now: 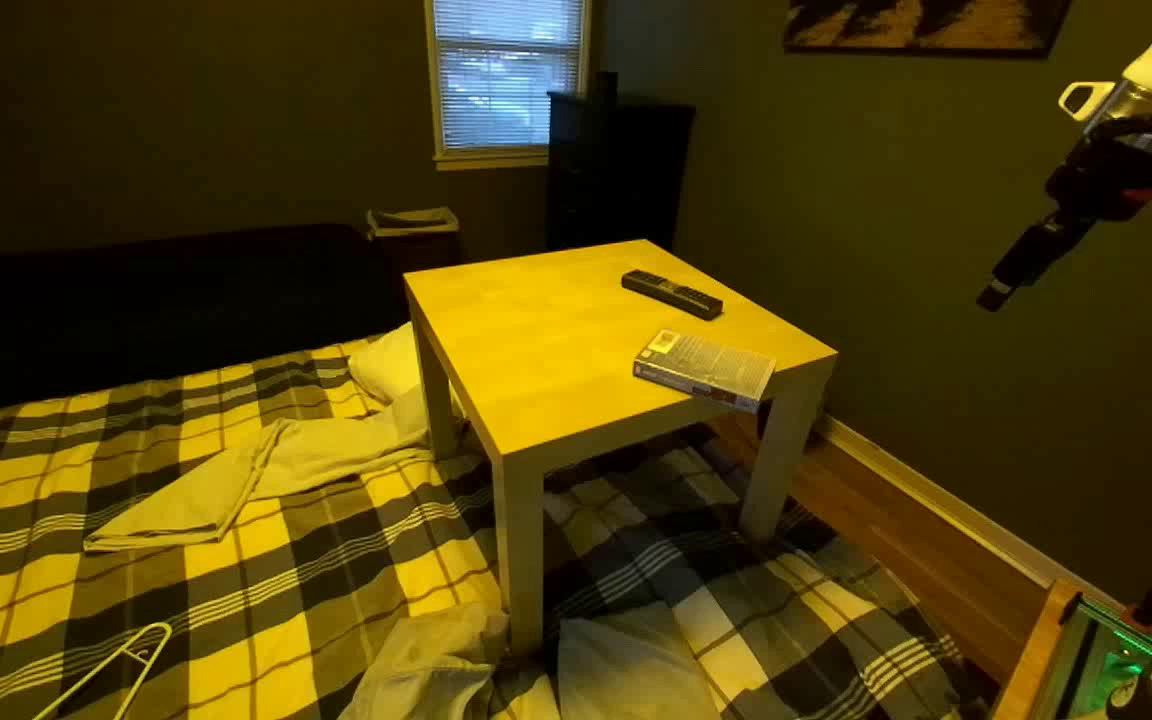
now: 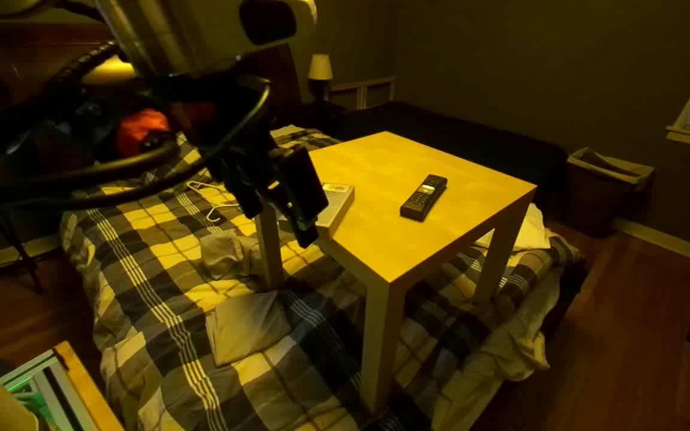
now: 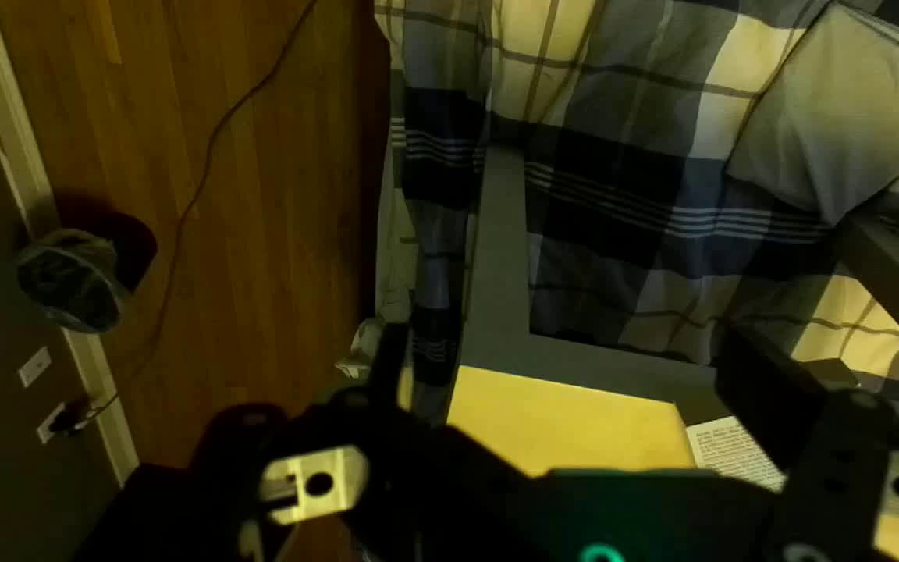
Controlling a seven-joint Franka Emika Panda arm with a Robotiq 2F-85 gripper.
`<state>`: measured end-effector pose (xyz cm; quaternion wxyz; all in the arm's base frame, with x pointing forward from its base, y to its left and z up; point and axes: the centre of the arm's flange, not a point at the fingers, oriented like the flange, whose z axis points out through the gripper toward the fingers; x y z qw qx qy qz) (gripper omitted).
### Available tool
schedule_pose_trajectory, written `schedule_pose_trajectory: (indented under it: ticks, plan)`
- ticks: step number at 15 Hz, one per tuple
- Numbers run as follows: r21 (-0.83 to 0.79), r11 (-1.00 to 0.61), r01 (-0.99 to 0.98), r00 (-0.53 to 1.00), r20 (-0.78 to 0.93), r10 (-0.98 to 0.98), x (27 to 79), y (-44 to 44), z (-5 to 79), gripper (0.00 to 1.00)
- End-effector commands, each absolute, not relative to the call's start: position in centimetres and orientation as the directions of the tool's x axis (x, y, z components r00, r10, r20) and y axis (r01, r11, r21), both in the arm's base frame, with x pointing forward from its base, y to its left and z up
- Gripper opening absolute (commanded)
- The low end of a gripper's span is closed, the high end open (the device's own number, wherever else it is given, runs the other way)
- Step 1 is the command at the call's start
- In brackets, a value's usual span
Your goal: Flip the book over.
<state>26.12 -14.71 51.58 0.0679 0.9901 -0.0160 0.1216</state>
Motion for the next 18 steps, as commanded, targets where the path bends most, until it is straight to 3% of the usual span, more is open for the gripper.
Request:
schedule_pose_trajectory:
  ticks: [1,7,18]
  plan:
    - [0.131,-0.99,-0.048,0.97,0.243,-0.015,26.1,-14.7,51.6,1.0]
    - [0.131,-0.99,-0.048,0.97,0.243,-0.015,26.1,-14.7,51.6,1.0]
    - [0.491,-0.871,0.022,0.977,0.175,0.124,27.4,-0.7,48.3,1.0]
